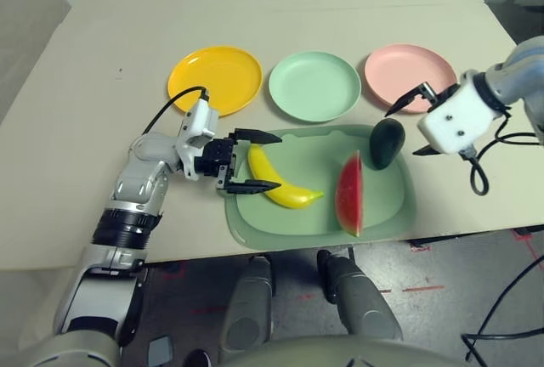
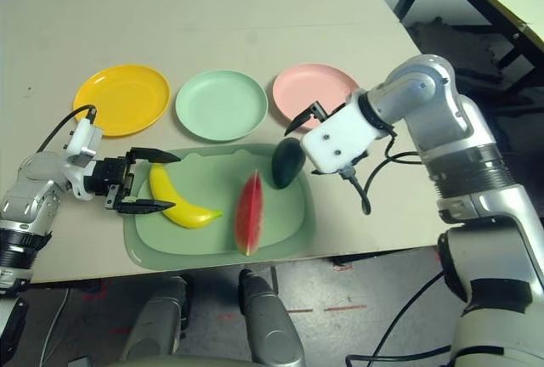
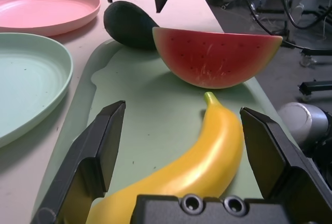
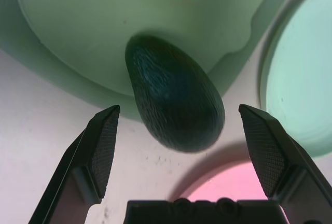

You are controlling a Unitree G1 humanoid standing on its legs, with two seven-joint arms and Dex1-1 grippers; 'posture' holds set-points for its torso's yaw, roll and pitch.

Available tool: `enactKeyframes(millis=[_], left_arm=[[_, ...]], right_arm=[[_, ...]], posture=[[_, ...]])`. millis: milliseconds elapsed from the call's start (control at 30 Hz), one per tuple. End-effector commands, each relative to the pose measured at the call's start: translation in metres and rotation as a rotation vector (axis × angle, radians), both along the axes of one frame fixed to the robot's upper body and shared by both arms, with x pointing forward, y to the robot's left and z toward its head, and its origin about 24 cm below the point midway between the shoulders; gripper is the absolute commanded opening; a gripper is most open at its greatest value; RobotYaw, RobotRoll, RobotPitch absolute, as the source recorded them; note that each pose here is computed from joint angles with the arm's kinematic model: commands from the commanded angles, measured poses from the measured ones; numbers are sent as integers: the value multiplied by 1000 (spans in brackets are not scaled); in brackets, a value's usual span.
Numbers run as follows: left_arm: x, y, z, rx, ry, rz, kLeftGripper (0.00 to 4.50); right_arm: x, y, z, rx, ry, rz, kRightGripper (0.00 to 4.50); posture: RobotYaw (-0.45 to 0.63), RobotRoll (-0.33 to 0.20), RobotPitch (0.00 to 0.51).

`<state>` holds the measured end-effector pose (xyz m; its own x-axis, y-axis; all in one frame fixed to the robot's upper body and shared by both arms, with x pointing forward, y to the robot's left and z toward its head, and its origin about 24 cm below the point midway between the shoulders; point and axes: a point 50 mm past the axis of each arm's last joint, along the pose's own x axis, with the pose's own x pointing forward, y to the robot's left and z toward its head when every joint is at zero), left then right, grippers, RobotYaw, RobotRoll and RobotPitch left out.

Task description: Place the fruits into color-matched plates.

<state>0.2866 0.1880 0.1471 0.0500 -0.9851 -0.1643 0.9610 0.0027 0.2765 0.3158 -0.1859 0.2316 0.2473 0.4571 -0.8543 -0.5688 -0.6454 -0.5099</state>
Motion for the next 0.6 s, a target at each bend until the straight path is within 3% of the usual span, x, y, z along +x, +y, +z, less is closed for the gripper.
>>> enactKeyframes(millis=[33,400,500,600], left_arm=[[-4,-1,-3,21,-4,-12,4500],[-12,0,-7,35,0,-20,4500],[-13,-1,-7,33,-2,-21,4500],[-11,-1,-5,31,-14,-20,4500]], right_arm=[[3,4,-6,-28,4,14,4466],[10,2,-27,-32,17,-9,4466],[10,3,-29,-18,24,-14,4153],[10,5,-28,-7,28,-18,3098]], posture=[[-22,0,245],[-11,0,251],[-12,0,250],[-14,0,249]])
